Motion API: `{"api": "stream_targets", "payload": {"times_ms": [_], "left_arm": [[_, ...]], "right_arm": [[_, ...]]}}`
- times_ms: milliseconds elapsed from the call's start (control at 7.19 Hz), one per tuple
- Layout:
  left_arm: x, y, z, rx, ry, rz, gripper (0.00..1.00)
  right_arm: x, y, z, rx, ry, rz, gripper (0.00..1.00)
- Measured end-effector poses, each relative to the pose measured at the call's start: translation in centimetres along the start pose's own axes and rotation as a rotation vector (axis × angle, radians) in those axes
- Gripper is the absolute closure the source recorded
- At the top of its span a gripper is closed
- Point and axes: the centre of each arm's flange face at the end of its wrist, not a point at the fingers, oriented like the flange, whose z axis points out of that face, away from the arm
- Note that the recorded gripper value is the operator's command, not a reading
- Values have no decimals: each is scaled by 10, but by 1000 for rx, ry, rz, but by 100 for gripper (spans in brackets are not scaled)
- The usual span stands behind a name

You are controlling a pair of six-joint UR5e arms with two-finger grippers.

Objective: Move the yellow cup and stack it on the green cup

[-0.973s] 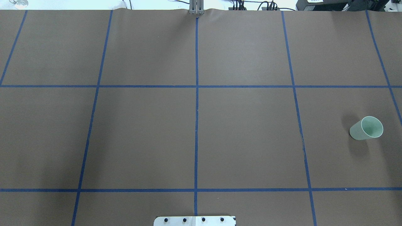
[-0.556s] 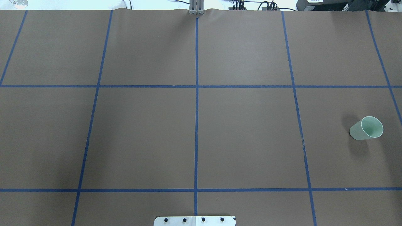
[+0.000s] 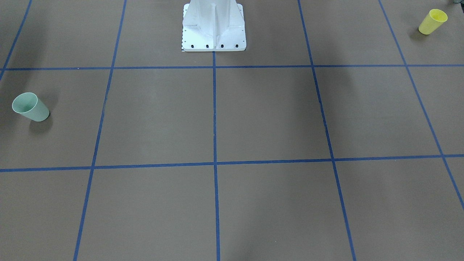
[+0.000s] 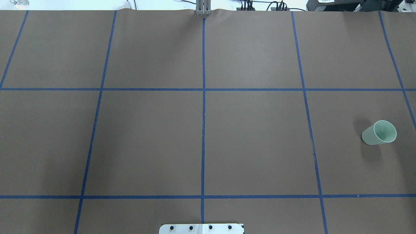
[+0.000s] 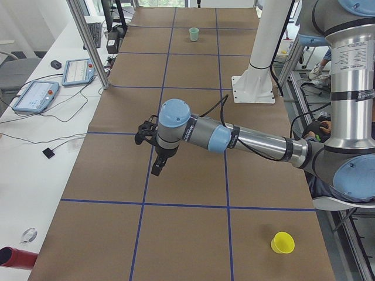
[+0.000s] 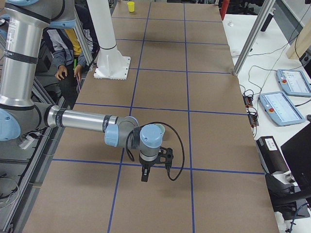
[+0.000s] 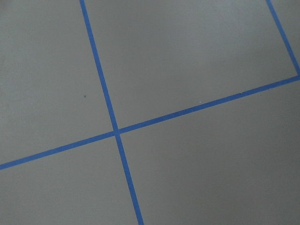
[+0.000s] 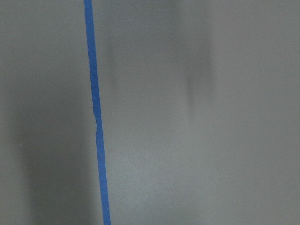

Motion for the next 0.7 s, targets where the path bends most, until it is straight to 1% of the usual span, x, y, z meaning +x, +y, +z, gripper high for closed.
{"api": "stream_targets", "payload": {"times_ms": [139, 278, 417, 556, 695], "left_arm": [[5, -3, -5, 29, -5, 28, 0], [12, -7, -13, 55, -13, 33, 0], [15, -8, -20, 73, -54, -11, 0], [12, -6, -25, 89, -131, -89, 0], [7, 2, -30, 108, -212, -188, 0]], "right_arm": [[-1, 0, -1, 8, -7, -6, 0], [-1, 0, 0, 10, -12, -8, 0], [0, 3, 1, 7, -17, -6, 0], [2, 6, 4, 1, -19, -1, 0], [4, 10, 7, -6, -21, 5, 0]]}}
